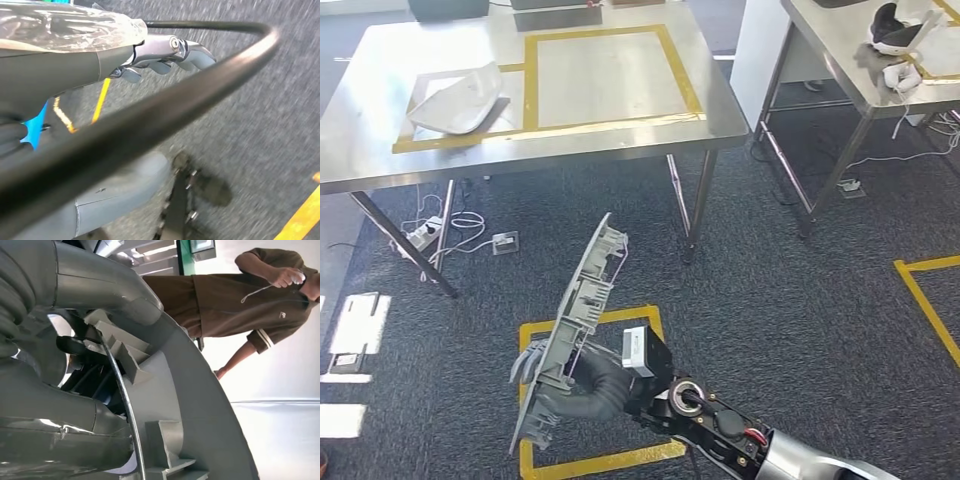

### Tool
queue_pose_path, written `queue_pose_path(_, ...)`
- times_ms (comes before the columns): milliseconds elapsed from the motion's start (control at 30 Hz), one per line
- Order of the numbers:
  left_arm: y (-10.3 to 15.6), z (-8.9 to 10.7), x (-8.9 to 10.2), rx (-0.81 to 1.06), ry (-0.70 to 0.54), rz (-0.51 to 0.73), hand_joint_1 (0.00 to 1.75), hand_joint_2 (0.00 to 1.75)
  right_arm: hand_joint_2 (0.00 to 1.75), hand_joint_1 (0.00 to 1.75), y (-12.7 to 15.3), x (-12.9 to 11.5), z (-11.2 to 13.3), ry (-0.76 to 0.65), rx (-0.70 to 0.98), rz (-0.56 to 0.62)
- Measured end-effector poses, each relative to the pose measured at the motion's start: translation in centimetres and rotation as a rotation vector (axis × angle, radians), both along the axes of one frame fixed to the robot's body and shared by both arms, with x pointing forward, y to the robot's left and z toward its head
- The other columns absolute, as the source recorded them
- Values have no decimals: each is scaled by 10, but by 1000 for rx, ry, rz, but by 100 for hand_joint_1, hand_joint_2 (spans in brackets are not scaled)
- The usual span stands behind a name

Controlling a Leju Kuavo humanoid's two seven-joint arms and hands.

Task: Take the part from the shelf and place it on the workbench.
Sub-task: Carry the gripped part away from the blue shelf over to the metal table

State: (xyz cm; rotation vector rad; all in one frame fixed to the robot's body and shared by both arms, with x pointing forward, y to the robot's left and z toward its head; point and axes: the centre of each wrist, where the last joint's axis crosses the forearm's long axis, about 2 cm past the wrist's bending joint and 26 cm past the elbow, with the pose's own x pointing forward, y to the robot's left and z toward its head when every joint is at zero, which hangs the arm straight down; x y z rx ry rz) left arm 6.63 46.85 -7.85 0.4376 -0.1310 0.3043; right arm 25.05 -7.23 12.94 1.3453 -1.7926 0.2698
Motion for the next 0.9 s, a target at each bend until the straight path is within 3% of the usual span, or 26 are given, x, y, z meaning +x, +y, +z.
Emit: queue_pose_path(900, 1, 0, -1, 3, 6, 12, 0, 175, 175, 175, -6, 4, 0, 4, 14, -37)
